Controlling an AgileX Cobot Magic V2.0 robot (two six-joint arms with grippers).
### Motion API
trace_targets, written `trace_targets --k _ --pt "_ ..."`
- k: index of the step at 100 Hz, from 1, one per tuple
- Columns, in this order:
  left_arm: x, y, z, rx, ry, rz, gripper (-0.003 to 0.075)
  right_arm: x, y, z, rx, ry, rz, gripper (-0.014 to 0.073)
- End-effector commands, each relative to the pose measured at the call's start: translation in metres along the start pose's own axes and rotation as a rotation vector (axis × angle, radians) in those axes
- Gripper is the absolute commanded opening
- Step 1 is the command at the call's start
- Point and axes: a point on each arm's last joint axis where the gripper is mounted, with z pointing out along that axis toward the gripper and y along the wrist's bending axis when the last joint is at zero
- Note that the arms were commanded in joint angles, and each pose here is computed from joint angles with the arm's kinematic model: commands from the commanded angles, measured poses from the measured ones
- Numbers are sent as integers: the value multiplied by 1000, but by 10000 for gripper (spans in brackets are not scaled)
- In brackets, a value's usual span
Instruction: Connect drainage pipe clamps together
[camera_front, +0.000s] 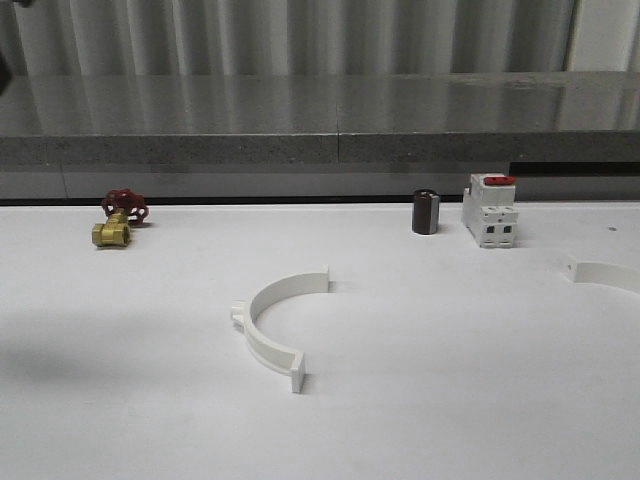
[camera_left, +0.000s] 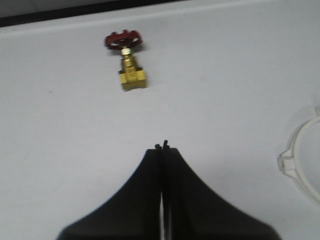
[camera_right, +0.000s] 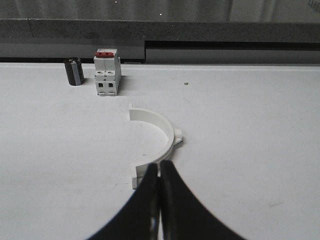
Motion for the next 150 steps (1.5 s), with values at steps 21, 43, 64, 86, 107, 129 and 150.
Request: trace_targets --k 21,43,64,86,107,129,150 --pt "59 17 -80 -46 -241 -66 -20 -13 0 -3 5 -109 -4 -68" --pt "116 8 -129 -17 -380 -77 -20 -13 0 -3 5 -109 -4 -68" --pt "168 4 -156 -3 -450 -72 -20 -13 0 -3 5 -109 -4 -68" --pt "198 2 -166 14 -533 -108 -20 -13 0 -3 5 -109 -4 -68" --pt "202 2 -171 11 -570 -100 -20 -13 0 -3 5 -109 -4 -68" --pt "202 2 -171 11 -570 -100 -20 -14 0 -3 5 -128 -4 -68" --pt "202 2 -171 11 -570 -100 -20 -19 0 -4 5 -178 -4 -68"
